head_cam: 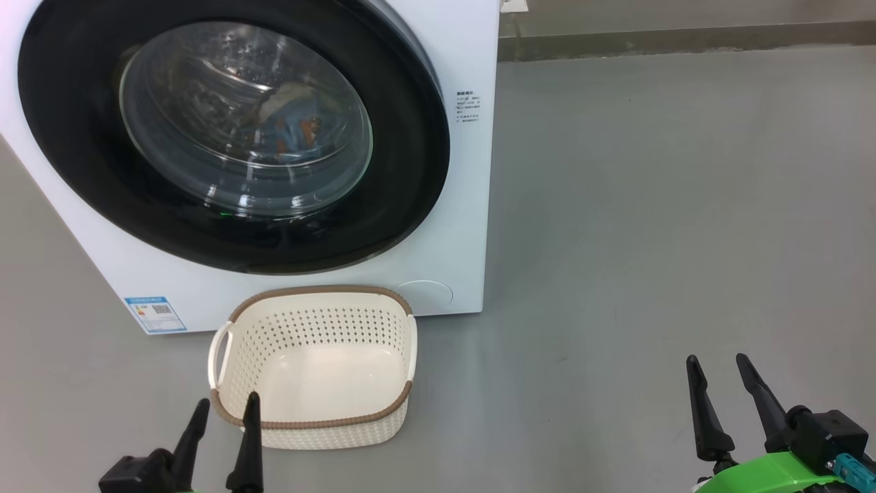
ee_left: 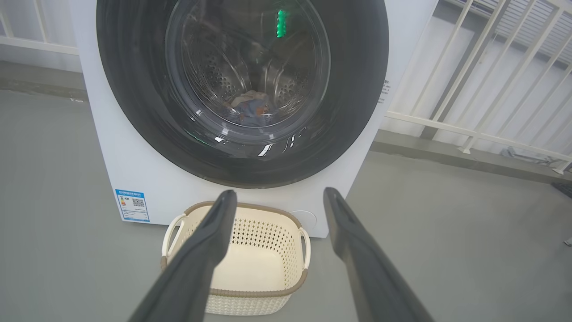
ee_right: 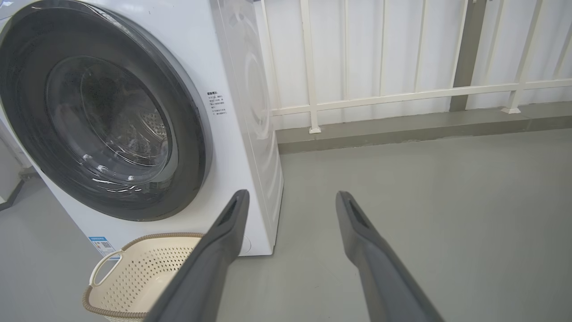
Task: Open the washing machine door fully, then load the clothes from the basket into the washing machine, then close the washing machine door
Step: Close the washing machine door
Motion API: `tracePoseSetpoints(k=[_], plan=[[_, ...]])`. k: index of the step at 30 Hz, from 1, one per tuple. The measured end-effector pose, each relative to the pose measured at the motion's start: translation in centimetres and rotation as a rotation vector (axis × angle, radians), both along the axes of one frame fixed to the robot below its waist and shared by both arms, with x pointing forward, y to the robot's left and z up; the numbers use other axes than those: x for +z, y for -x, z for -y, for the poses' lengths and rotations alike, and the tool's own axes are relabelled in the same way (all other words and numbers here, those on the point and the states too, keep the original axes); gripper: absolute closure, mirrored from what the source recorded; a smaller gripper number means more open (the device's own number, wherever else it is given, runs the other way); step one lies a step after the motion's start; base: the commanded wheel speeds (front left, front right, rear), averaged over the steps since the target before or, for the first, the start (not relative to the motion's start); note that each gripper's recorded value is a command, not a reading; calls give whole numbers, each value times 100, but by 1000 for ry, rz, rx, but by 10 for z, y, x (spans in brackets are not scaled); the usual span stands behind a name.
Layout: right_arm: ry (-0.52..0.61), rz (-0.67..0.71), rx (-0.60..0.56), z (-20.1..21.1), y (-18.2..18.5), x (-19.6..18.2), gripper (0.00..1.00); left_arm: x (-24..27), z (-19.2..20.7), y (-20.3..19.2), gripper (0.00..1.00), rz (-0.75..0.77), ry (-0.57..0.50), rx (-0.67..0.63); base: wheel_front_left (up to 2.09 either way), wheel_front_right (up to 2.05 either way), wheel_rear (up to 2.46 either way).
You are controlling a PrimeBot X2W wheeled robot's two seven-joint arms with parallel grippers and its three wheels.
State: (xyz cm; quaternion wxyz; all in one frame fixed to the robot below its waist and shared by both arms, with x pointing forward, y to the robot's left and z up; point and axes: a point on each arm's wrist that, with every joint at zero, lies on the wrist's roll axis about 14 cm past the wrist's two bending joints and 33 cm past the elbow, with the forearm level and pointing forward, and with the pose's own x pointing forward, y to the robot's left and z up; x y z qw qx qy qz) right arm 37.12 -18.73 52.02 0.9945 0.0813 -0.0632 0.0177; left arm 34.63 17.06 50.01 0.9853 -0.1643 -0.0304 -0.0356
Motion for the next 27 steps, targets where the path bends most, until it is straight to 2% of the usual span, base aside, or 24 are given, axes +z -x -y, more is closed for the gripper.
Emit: tracePoseSetpoints(k=[27], plan=[[-1, 0, 3, -1, 1, 0, 0, -3, -1, 0, 0, -11, 1, 4, 0, 0, 0]])
